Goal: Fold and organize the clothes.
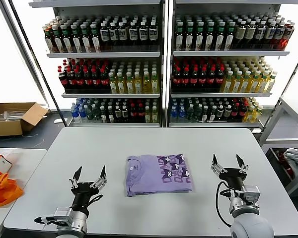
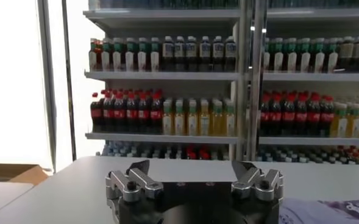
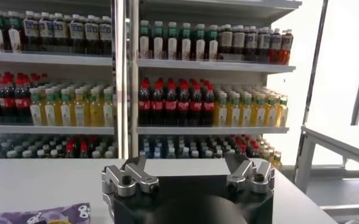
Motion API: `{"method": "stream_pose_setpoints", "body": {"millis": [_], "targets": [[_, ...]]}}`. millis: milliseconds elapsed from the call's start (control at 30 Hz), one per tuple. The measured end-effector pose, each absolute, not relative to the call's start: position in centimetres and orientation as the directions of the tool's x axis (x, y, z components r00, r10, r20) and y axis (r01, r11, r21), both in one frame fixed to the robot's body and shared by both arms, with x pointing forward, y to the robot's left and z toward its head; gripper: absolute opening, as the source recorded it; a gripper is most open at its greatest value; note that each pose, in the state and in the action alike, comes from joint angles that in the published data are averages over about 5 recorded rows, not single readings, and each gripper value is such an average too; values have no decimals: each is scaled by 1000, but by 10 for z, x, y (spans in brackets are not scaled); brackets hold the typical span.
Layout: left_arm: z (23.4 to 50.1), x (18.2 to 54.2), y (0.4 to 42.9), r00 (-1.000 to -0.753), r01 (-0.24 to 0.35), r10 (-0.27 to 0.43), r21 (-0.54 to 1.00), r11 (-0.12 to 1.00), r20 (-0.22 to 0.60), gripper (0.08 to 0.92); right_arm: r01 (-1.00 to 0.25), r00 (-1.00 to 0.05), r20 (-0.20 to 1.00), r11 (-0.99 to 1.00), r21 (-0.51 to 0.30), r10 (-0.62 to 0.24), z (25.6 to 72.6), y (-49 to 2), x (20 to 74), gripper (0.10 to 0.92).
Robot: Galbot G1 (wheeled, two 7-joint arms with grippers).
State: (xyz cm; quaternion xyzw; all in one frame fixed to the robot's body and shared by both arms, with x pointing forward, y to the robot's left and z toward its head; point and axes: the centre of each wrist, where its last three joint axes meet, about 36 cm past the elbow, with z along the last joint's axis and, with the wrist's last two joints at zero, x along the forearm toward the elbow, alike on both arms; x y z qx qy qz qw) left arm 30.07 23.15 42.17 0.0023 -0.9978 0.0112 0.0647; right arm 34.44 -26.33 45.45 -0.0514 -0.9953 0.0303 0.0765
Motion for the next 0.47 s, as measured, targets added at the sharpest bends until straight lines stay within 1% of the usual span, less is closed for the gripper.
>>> {"method": "stream_pose_setpoints", "body": {"millis": [333,467], "targets": [[422,296,230,-994,42,44,-21,999,100,822,95,-984,144,993,-66,104,454,-263,338,823],[423,294,230,-994,53,54,-17,998,90,823,93,-985,140,994,-66,101,454,-265,337,823]]}}
